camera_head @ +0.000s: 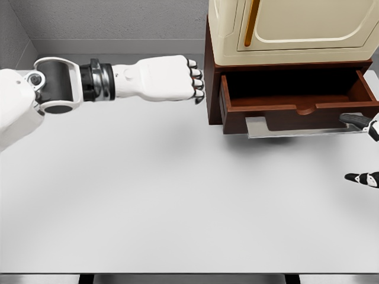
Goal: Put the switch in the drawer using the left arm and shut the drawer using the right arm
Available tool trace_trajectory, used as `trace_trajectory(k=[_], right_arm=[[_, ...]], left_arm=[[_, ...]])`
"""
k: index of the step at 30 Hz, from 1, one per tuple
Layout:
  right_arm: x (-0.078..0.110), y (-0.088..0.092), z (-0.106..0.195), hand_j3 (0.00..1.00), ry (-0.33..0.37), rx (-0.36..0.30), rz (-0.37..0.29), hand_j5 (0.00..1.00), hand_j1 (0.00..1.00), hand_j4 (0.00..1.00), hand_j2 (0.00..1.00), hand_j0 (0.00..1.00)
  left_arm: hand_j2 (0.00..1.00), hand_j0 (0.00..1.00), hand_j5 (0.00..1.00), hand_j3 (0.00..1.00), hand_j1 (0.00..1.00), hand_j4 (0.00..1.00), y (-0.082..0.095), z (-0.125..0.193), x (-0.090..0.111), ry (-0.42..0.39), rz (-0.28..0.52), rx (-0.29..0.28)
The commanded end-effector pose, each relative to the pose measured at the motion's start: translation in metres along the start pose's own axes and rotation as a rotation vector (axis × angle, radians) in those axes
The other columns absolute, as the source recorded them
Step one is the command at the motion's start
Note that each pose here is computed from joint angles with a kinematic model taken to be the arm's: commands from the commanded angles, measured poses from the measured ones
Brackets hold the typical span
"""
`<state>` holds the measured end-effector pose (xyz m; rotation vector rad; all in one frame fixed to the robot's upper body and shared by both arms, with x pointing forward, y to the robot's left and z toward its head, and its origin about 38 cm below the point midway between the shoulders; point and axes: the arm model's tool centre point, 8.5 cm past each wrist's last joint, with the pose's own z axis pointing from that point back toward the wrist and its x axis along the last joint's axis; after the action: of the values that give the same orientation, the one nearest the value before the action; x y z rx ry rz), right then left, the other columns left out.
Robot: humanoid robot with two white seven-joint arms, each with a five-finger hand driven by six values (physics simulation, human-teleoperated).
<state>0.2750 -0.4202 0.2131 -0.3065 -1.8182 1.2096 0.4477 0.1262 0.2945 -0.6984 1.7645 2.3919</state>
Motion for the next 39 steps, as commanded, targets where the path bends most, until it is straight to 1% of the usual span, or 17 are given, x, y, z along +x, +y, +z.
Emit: trace_trajectory(k=[1, 4, 6, 9, 11, 16, 25, 28, 39], right_arm=[[0.000, -0.003, 0.001, 1.00, 0.000, -0.010, -0.003, 1.00, 1.00, 1.00, 1.00, 1.00], [0.000, -0.003, 0.001, 1.00, 0.001, -0.011, -0.002, 1.00, 1.00, 1.00, 1.00, 1.00], [0.000, -0.003, 0.001, 1.00, 0.001, -0.011, -0.002, 1.00, 1.00, 1.00, 1.00, 1.00], [0.000, -0.003, 0.001, 1.00, 0.000, -0.012, -0.003, 1.00, 1.00, 1.00, 1.00, 1.00], [0.000, -0.003, 0.001, 1.00, 0.000, -0.012, -0.003, 1.00, 1.00, 1.00, 1.00, 1.00], [0.000, -0.003, 0.001, 1.00, 0.000, -0.012, -0.003, 1.00, 1.00, 1.00, 1.00, 1.00], [0.000, -0.002, 0.002, 1.00, 0.002, -0.010, -0.004, 1.00, 1.00, 1.00, 1.00, 1.00], [0.000, -0.002, 0.002, 1.00, 0.002, -0.010, -0.004, 1.00, 1.00, 1.00, 1.00, 1.00], [0.000, -0.002, 0.002, 1.00, 0.002, -0.010, -0.004, 1.00, 1.00, 1.00, 1.00, 1.00]], left_arm=[[0.49, 0.49, 0.49, 0.49, 0.49, 0.49, 0.003, -0.002, 0.000, -0.002, 0.004, 0.013], [0.49, 0.49, 0.49, 0.49, 0.49, 0.49, 0.009, -0.003, -0.001, -0.004, -0.007, 0.023], [0.49, 0.49, 0.49, 0.49, 0.49, 0.49, 0.018, -0.004, 0.001, -0.015, -0.018, 0.042], [0.49, 0.49, 0.49, 0.49, 0.49, 0.49, 0.026, -0.004, 0.001, -0.022, -0.025, 0.058], [0.49, 0.49, 0.49, 0.49, 0.49, 0.49, 0.027, -0.005, 0.001, -0.023, -0.028, 0.061], [0.49, 0.49, 0.49, 0.49, 0.49, 0.49, 0.039, -0.016, 0.003, -0.041, -0.042, 0.088], [0.49, 0.49, 0.49, 0.49, 0.49, 0.49, 0.046, -0.022, 0.004, -0.052, -0.050, 0.106], [0.49, 0.49, 0.49, 0.49, 0.49, 0.49, 0.053, -0.029, 0.006, -0.062, -0.057, 0.121], [0.49, 0.49, 0.49, 0.49, 0.49, 0.49, 0.063, -0.045, 0.012, -0.089, -0.062, 0.151]])
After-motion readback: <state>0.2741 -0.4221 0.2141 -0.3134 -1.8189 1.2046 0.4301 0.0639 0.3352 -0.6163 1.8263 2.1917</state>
